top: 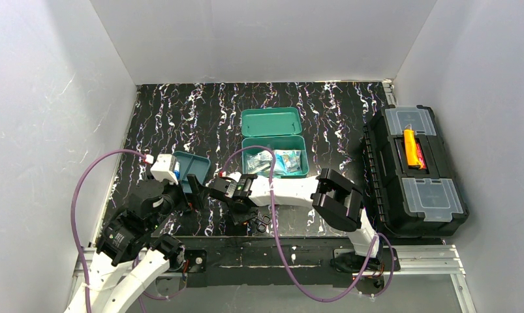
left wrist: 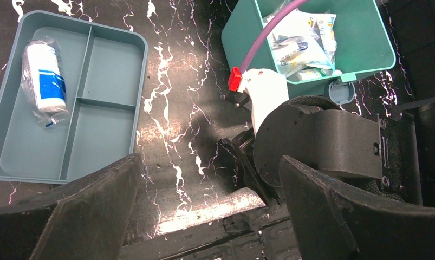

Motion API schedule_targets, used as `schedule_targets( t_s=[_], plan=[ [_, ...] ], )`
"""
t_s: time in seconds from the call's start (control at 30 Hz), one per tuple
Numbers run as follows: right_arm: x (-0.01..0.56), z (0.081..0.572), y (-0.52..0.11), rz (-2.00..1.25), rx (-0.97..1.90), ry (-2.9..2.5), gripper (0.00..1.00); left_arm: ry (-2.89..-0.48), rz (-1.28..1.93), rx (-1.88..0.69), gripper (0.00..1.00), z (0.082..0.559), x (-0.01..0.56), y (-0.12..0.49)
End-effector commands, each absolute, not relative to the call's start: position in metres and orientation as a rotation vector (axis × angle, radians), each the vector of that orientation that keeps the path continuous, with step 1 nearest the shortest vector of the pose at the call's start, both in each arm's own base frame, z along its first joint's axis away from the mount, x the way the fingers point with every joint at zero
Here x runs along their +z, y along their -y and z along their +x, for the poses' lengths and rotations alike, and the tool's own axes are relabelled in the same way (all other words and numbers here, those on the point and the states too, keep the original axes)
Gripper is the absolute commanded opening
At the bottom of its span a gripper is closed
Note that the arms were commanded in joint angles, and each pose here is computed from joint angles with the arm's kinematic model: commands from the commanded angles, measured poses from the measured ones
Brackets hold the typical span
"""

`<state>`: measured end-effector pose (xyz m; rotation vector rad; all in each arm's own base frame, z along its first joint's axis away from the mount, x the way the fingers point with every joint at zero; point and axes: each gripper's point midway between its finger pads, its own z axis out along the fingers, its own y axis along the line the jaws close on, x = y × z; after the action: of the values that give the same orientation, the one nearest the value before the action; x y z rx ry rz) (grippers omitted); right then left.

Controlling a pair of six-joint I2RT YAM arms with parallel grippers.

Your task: Organize the medicine kit

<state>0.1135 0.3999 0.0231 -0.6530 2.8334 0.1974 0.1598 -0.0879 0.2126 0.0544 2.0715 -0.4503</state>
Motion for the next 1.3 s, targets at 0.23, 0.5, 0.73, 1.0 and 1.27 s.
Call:
schedule_targets(
  t_s=[0.23, 0.5, 0.73, 1.0, 1.27],
  plan=[
    [0.001, 0.122, -0.394, -0.641, 0.092, -2.822, 0.31, -2.079, 0.075, -0.457, 0.98, 0.161, 0.21, 0.091],
    [0.071, 0.135, -0.422, -0.606, 0.287, -2.703, 0.25, -2.056, 0.058, -0.451, 0.98, 0.16, 0.213, 0.087],
    [0.13, 0.17, -0.487, -0.675, 0.474, -2.546, 0.23, -1.998, -0.017, -0.409, 0.98, 0.158, 0.221, 0.071],
    [0.141, 0.208, -0.518, -0.67, 0.579, -2.482, 0.22, -1.964, -0.043, -0.409, 0.98, 0.156, 0.226, 0.065],
    [0.135, 0.241, -0.541, -0.681, 0.695, -2.403, 0.22, -1.951, -0.046, -0.412, 0.98, 0.155, 0.227, 0.064]
  ],
)
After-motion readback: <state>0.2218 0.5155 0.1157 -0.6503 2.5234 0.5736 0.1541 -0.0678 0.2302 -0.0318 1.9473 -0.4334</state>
